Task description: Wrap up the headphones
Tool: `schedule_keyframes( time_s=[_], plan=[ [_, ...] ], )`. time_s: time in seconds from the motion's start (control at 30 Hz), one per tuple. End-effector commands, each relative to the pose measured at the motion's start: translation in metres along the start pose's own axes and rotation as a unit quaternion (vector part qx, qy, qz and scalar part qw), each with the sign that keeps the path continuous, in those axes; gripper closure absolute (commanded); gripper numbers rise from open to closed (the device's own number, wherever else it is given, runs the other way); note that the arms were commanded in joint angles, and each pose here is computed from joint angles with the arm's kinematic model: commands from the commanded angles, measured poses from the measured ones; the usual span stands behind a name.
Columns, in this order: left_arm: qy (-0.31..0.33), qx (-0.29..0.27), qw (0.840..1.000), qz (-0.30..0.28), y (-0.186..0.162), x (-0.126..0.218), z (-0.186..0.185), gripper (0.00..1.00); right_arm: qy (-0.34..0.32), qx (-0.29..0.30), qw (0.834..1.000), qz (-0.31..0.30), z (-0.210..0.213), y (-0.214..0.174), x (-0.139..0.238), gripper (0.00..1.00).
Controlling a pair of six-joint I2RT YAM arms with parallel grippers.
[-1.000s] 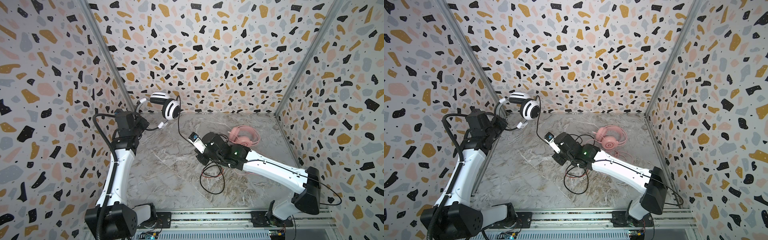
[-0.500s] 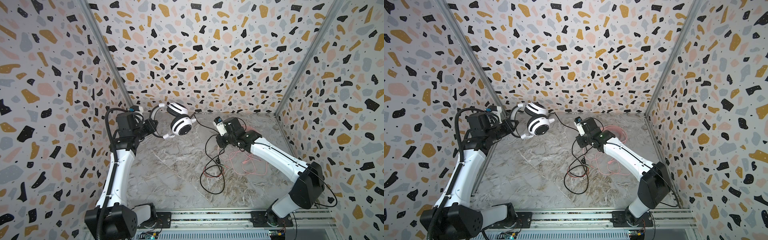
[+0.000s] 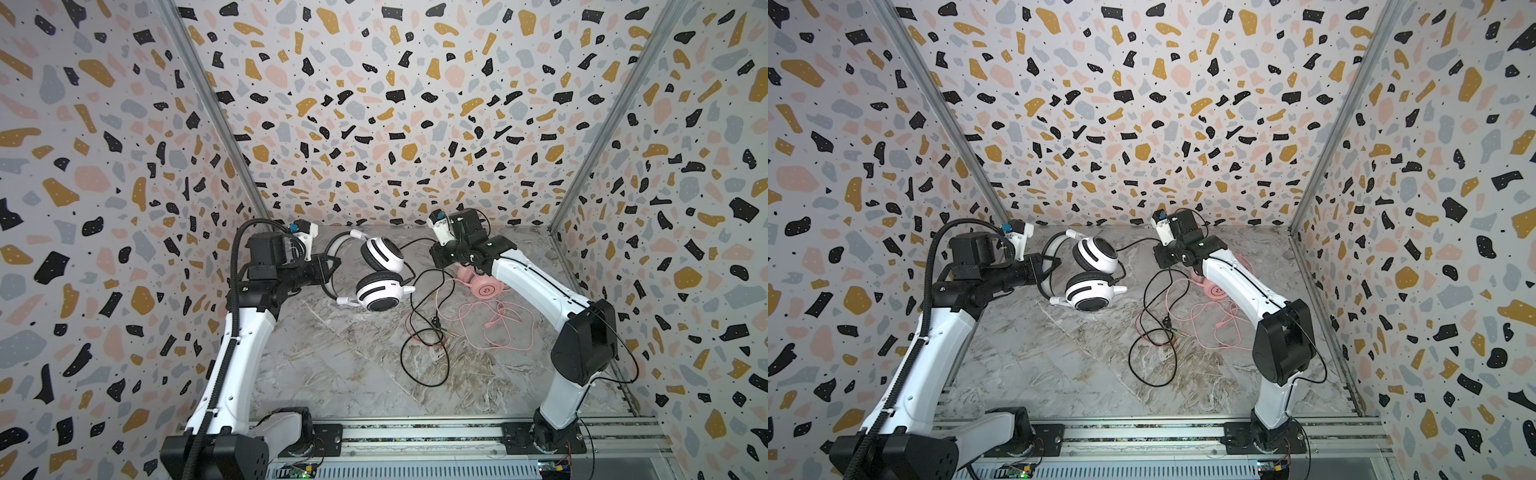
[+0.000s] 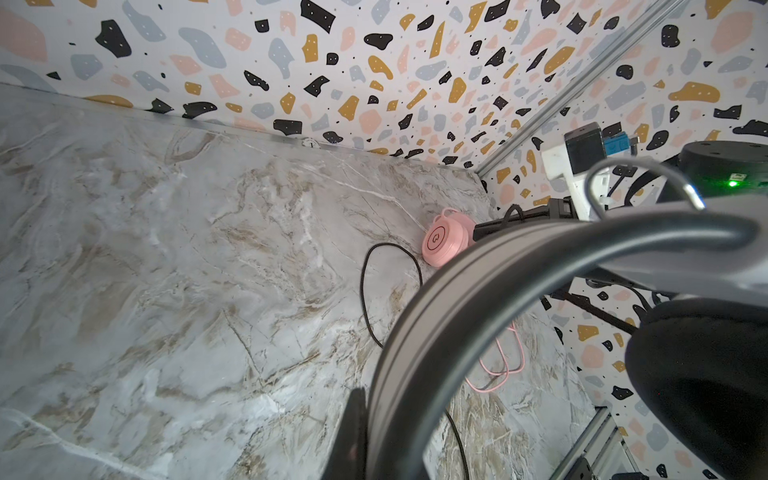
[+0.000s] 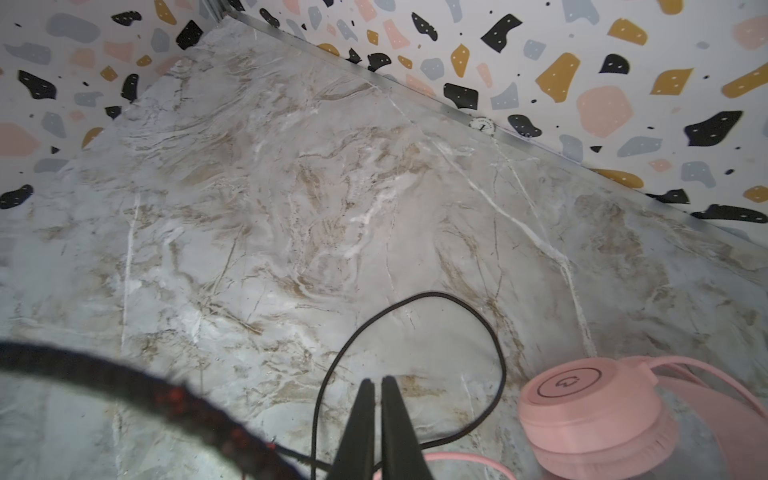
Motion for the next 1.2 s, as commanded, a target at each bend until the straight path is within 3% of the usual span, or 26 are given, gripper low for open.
schedule_keyframes(
  time_s=[0.0,0.07,0.13,0.2,0.27,0.4,0.6,0.73,0.87,1.0,1.17],
  plan=[
    [-0.012,0.024,0.996,-0.086,0.027,0.015,-0.013,1.0,0.055,-0.005,0.998,0.005,0.03,-0.013,0.005,0.91],
    [0.019,0.093,0.988,-0.126,0.028,0.017,-0.003,1.0,0.057,-0.003,0.998,0.0,0.042,-0.027,0.004,0.91],
    [-0.007,0.147,0.973,-0.177,0.027,0.016,-0.005,1.0,0.067,-0.011,0.998,0.005,0.052,-0.044,0.005,0.91],
    [-0.01,0.178,0.961,-0.211,0.026,0.017,-0.006,1.0,0.092,-0.023,0.995,0.013,0.062,-0.055,0.008,0.91],
    [0.043,0.204,0.951,-0.227,0.025,0.021,0.004,1.0,0.102,-0.023,0.994,0.016,0.073,-0.064,0.013,0.91],
    [0.086,0.23,0.936,-0.253,0.033,0.027,0.012,1.0,0.116,-0.006,0.993,0.027,0.098,-0.085,0.024,0.92],
    [0.147,0.261,0.914,-0.273,0.032,0.026,0.025,1.0,0.164,0.008,0.986,0.031,0.146,-0.101,0.043,0.92],
    [0.153,0.277,0.907,-0.28,0.028,0.024,0.026,1.0,0.181,0.015,0.983,0.029,0.167,-0.101,0.045,0.91],
    [0.207,0.256,0.905,-0.269,0.025,0.025,0.03,1.0,0.189,0.037,0.981,0.037,0.184,-0.095,0.045,0.92],
    [0.278,0.239,0.894,-0.258,0.022,0.026,0.046,1.0,0.198,0.079,0.976,0.05,0.207,-0.086,0.056,0.91],
    [0.312,0.228,0.892,-0.234,0.021,0.007,0.058,1.0,0.219,0.098,0.969,0.05,0.23,-0.078,0.062,0.92]
  ],
)
Point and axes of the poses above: each gripper's point midway between its finger pads, its own x axis back along the fingers, its own z axis along the line the jaws close on, y = z × x, the point moved 5 cm from there along x, back along the fingers, and after that the axes turned 10 degrees about -x, right-handed, at the moved point
